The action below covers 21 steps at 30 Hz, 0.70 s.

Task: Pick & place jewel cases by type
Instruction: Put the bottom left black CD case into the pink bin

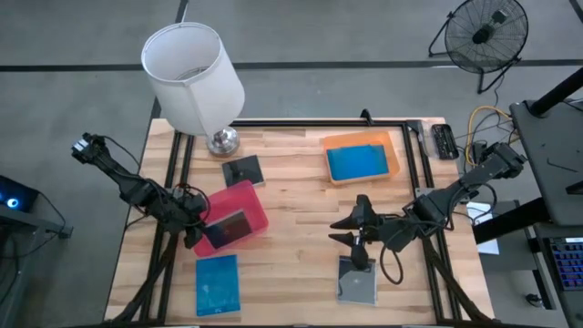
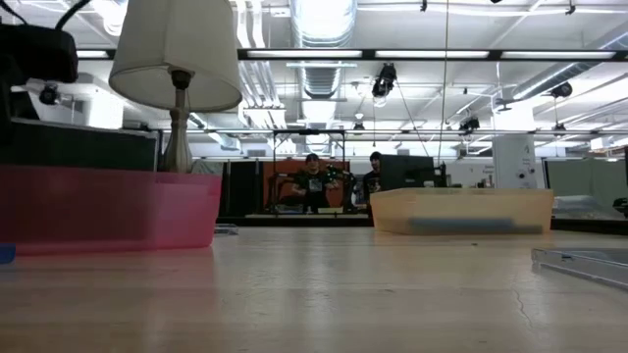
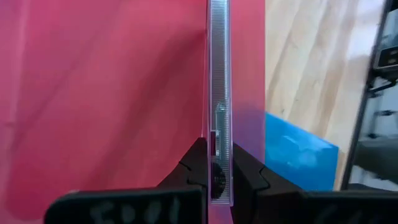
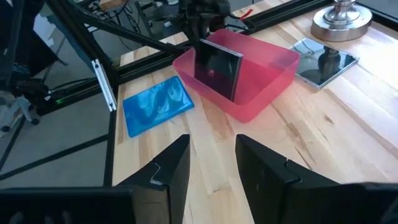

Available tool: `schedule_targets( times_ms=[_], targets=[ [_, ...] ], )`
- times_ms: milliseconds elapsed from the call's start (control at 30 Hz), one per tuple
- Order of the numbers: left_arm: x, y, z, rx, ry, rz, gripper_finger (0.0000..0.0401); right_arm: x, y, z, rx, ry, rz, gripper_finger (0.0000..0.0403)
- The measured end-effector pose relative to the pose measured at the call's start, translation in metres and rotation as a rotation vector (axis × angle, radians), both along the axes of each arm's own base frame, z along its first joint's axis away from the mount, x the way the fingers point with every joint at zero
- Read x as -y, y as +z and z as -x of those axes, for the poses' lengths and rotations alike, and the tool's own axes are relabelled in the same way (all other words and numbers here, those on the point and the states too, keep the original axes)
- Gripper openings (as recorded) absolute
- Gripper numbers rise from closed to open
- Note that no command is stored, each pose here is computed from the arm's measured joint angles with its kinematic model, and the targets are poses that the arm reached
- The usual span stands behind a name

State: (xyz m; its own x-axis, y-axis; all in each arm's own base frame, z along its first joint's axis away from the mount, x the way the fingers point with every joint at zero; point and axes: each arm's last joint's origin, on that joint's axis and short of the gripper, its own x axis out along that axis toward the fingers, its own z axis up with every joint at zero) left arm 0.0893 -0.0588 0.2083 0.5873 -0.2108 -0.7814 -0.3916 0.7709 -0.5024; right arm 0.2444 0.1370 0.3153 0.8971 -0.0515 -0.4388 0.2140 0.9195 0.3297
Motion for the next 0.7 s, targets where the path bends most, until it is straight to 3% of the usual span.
schedule_targets(
  times_ms=[467,700],
  targets=[
    [-0.008,-0.021,0.000,-0.045,0.045,-0.012,0.0044,0.000,0.000,0.000,0.002,0.006,-0.002,0.0118],
    [-0.010,-0.021,-0.001,-0.040,0.043,-0.028,0.0103,0.000,0.000,0.000,0.002,0.008,0.002,0.0125]
  ],
)
